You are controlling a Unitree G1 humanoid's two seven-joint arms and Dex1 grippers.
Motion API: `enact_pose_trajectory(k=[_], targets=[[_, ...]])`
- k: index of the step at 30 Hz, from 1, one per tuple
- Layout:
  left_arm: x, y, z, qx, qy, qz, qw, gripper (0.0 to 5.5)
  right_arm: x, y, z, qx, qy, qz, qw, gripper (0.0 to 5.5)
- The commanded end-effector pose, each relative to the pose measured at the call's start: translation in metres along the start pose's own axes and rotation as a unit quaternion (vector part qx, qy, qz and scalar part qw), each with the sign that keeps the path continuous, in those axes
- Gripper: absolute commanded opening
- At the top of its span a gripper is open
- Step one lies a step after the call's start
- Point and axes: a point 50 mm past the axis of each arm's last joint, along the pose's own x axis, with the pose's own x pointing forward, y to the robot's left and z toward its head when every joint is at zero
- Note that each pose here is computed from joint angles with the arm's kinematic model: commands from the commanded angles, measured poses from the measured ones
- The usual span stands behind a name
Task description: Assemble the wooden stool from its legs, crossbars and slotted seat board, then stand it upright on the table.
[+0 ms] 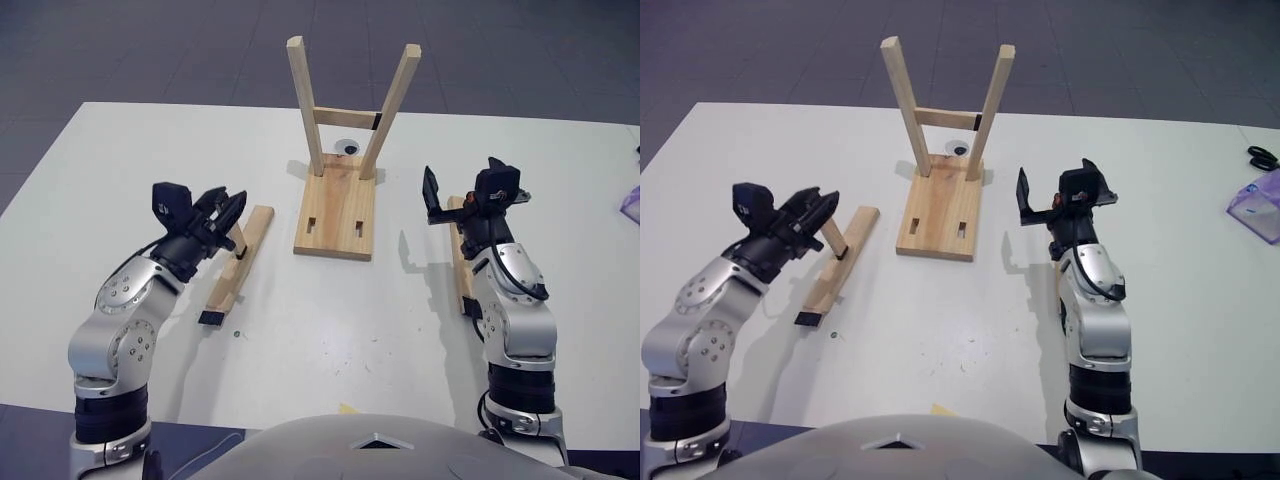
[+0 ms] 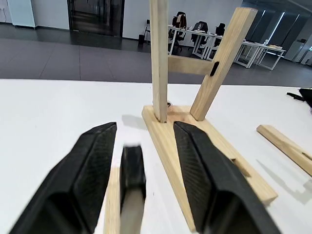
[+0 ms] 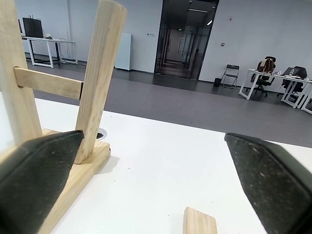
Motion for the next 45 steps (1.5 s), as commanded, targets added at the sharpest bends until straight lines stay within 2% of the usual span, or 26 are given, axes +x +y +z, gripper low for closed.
enact_pose_trajectory(k=[1, 7, 12, 15, 16, 18, 21, 22, 24, 34, 37, 41, 45], targets=[[0.01, 0.008, 0.041, 0.022, -0.053, 0.004, 0.998, 3.02, 0.001, 0.004, -0.002, 0.002, 0.0, 0.004, 1.0, 5.4], [0.037, 0.009, 0.065, 0.034, -0.08, 0.0, 0.996, 3.98, 0.001, 0.012, -0.005, 0.008, -0.001, 0.006, 1.0, 5.4], [0.05, 0.005, 0.073, 0.052, -0.089, 0.008, 0.995, 4.89, 0.002, 0.021, -0.004, 0.017, -0.004, 0.015, 1.0, 5.4], [0.056, 0.005, 0.072, 0.055, -0.088, 0.007, 0.995, 5.24, 0.001, 0.024, -0.005, 0.023, -0.004, 0.015, 1.0, 5.4], [0.058, 0.006, 0.065, 0.051, -0.073, 0.007, 0.996, 5.38, 0.001, 0.025, -0.005, 0.025, -0.003, 0.015, 1.0, 5.4], [0.059, 0.006, 0.033, 0.067, 0.001, -0.006, 0.998, 5.38, -0.001, 0.028, -0.007, 0.028, 0.001, 0.018, 0.999, 5.4], [0.041, 0.006, -0.043, 0.081, 0.152, -0.037, 0.984, 5.38, -0.005, 0.036, -0.01, 0.028, 0.008, 0.031, 0.999, 5.4], [0.034, 0.009, -0.062, 0.083, 0.183, -0.031, 0.979, 5.38, -0.006, 0.038, -0.011, 0.031, 0.01, 0.033, 0.999, 5.4], [0.027, 0.011, -0.078, 0.085, 0.205, -0.028, 0.975, 5.38, -0.009, 0.041, -0.011, 0.034, 0.012, 0.034, 0.999, 5.4], [0.045, 0.01, -0.028, 0.108, 0.11, -0.018, 0.988, 5.38, -0.009, 0.043, -0.014, 0.034, 0.018, 0.033, 0.999, 5.4], [0.054, 0.008, 0.004, 0.106, 0.052, -0.012, 0.993, 5.38, -0.008, 0.045, -0.015, 0.036, 0.018, 0.031, 0.999, 5.4], [0.062, 0.005, 0.066, 0.067, -0.056, 0.003, 0.996, 5.38, -0.007, 0.048, -0.013, 0.037, 0.014, 0.033, 0.999, 5.4], [0.062, 0.008, 0.093, 0.08, -0.095, 0.026, 0.992, 5.38, -0.007, 0.048, -0.011, 0.038, 0.011, 0.03, 0.999, 5.4]])
